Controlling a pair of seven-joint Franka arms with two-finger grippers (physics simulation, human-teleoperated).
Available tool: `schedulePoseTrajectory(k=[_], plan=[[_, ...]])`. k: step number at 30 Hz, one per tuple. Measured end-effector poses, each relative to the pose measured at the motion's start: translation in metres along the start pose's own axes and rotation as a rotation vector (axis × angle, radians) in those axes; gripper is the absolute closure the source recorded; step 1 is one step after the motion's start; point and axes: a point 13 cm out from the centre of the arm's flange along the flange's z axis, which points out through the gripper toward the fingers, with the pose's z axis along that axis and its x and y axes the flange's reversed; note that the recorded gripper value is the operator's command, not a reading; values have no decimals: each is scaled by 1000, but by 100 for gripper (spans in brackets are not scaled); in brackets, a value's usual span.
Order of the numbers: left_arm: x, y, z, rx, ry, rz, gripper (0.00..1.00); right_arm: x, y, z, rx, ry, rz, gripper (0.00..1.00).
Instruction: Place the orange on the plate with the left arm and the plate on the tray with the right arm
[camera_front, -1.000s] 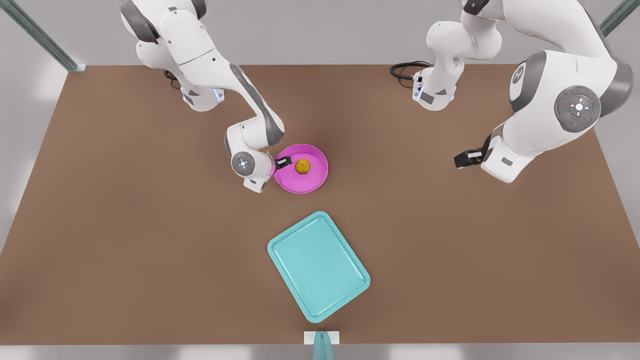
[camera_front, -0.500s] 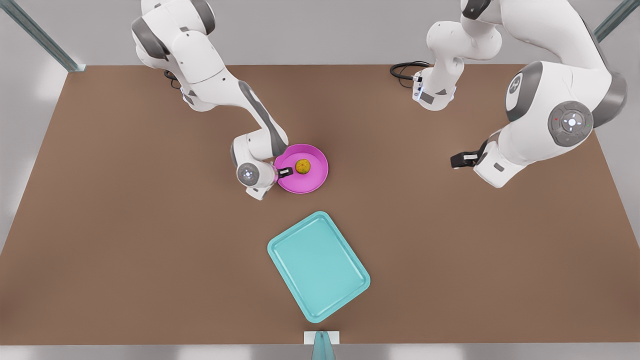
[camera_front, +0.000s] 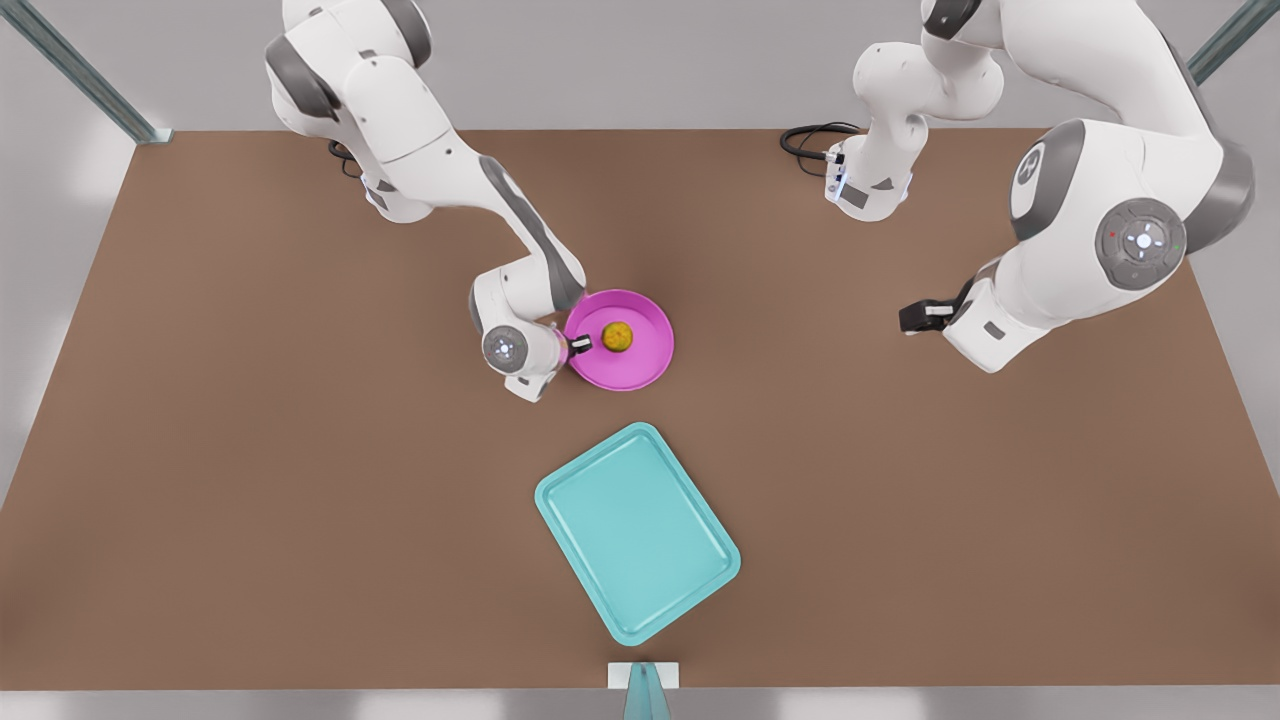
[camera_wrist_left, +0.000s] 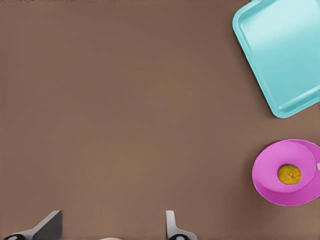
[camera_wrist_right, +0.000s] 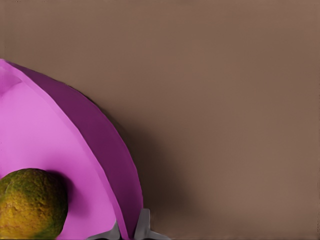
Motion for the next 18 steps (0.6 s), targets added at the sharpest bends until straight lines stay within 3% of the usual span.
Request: schedulePoseTrajectory(k=[7,13,18], plan=[[-3,0,5,-2,8,10,0,-25,30,-73,-55,-77,-28,79],[-5,0,8,-3,13,16,0,-96,-9,-160,-139,-202,53,79],[-5,1,7,-4,11,18,0,-161,-65,-185,-206,-272,149,79]])
